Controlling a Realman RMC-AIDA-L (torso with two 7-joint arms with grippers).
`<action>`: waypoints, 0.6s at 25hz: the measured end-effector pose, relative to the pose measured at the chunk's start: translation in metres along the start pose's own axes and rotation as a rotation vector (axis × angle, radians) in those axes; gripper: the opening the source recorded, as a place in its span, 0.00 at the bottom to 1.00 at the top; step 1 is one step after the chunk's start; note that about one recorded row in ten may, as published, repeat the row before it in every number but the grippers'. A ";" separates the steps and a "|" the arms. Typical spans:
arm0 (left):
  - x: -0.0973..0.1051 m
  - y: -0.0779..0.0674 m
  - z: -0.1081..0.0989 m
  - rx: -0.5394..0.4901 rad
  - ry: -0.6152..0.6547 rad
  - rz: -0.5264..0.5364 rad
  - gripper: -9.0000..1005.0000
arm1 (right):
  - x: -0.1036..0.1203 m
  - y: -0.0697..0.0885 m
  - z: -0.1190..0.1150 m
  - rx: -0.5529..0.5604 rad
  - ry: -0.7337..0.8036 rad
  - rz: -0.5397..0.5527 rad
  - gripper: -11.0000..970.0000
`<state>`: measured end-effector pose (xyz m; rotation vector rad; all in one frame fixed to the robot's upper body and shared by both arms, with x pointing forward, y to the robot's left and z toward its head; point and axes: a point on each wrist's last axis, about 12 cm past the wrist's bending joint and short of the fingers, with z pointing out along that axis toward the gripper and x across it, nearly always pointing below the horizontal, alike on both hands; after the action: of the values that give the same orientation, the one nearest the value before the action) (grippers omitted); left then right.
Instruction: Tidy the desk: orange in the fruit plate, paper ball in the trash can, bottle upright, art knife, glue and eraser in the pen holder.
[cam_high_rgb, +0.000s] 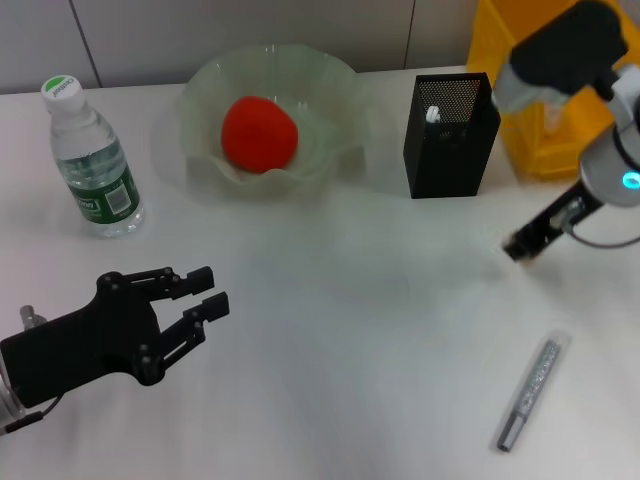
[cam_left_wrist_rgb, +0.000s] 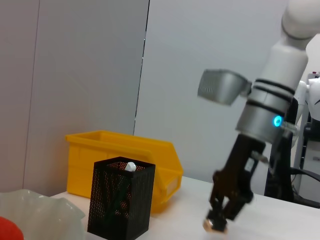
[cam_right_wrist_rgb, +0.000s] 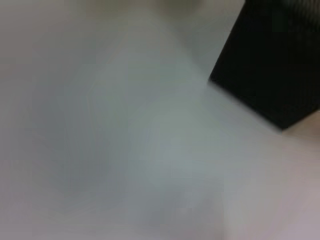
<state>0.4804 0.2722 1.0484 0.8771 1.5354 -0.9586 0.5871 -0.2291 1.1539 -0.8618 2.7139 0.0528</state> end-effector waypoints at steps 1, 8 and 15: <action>0.000 0.000 0.000 0.000 0.000 0.000 0.31 | -0.003 0.000 -0.005 0.008 -0.019 0.005 0.26; -0.001 0.001 0.000 -0.001 -0.001 0.002 0.31 | -0.029 0.009 -0.035 0.012 -0.205 -0.014 0.26; -0.003 0.002 -0.001 -0.004 -0.009 0.011 0.31 | -0.060 0.007 -0.048 0.049 -0.422 -0.004 0.26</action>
<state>0.4825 0.2740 1.0513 0.8757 1.5229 -0.9503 0.6166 -0.1954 1.2171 -0.7446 2.3099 0.1487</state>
